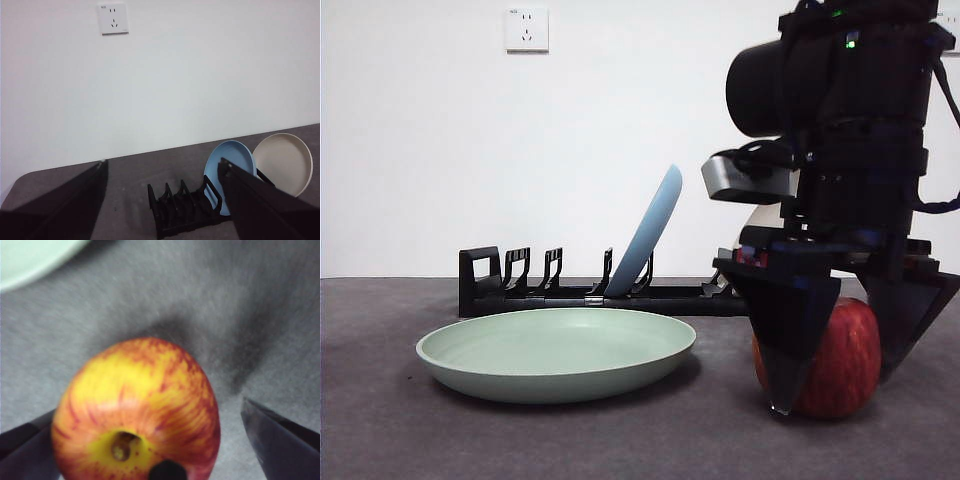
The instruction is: Take the green plate from the plate rack,put the plate on the table,take the apple from the table,put the apple in the plate
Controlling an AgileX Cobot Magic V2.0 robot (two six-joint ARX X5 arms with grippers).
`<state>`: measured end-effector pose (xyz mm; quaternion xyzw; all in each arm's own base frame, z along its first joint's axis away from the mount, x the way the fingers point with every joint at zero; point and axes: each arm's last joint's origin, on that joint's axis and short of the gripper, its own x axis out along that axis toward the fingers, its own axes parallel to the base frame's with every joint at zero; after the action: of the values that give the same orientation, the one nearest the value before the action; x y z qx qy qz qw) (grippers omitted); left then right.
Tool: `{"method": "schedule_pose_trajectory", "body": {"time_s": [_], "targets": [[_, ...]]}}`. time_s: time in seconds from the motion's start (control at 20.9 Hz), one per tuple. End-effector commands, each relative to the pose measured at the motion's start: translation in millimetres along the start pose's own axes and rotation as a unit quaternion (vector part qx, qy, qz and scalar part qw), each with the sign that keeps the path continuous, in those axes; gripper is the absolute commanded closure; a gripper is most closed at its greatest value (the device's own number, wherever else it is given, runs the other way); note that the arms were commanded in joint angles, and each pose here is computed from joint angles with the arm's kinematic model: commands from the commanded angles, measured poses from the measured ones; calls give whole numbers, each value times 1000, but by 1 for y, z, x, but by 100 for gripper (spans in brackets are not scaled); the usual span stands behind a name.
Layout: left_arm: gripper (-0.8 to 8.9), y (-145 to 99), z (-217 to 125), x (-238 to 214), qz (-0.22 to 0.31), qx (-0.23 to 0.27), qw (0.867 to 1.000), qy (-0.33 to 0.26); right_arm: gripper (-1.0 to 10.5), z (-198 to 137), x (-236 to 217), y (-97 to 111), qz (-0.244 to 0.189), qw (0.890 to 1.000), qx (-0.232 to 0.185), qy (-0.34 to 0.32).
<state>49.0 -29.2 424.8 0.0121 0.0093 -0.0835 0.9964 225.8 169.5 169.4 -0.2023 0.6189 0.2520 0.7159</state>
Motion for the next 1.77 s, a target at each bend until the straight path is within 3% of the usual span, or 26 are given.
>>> {"method": "schedule_pose_trajectory", "body": {"time_s": [0.05,0.19,0.24,0.43,0.57,0.76,0.86,0.95,1.24,1.48,1.77], "targets": [[445,0,-1,0,3,-8,1000,-1,477,0,1,1,0,1000,10,-2],[445,0,-1,0,3,-7,1000,-1,927,-1,1,1,0,1000,10,1],[445,0,-1,0,3,-7,1000,-1,959,0,1,1,0,1000,10,0],[445,0,-1,0,2,-7,1000,-1,958,4,-6,1,-1,1000,10,-16],[445,0,-1,0,1,-7,1000,-1,958,17,-37,3,2,997,5,-71],[445,-1,-1,1,1,-5,1000,1,959,49,-89,12,14,985,-17,-169],[445,-1,-1,1,1,-5,1000,1,959,70,-104,21,50,978,-36,-198],[445,-1,-1,1,1,-5,1000,1,959,93,-110,28,58,975,-49,-208],[445,-1,-3,1,1,2,1000,8,959,146,-57,57,66,983,-80,-150],[445,-1,-5,1,1,12,1000,17,958,149,4,73,66,991,-93,-65],[445,-1,-8,1,2,22,999,30,959,148,18,79,65,992,-99,-48]]}}
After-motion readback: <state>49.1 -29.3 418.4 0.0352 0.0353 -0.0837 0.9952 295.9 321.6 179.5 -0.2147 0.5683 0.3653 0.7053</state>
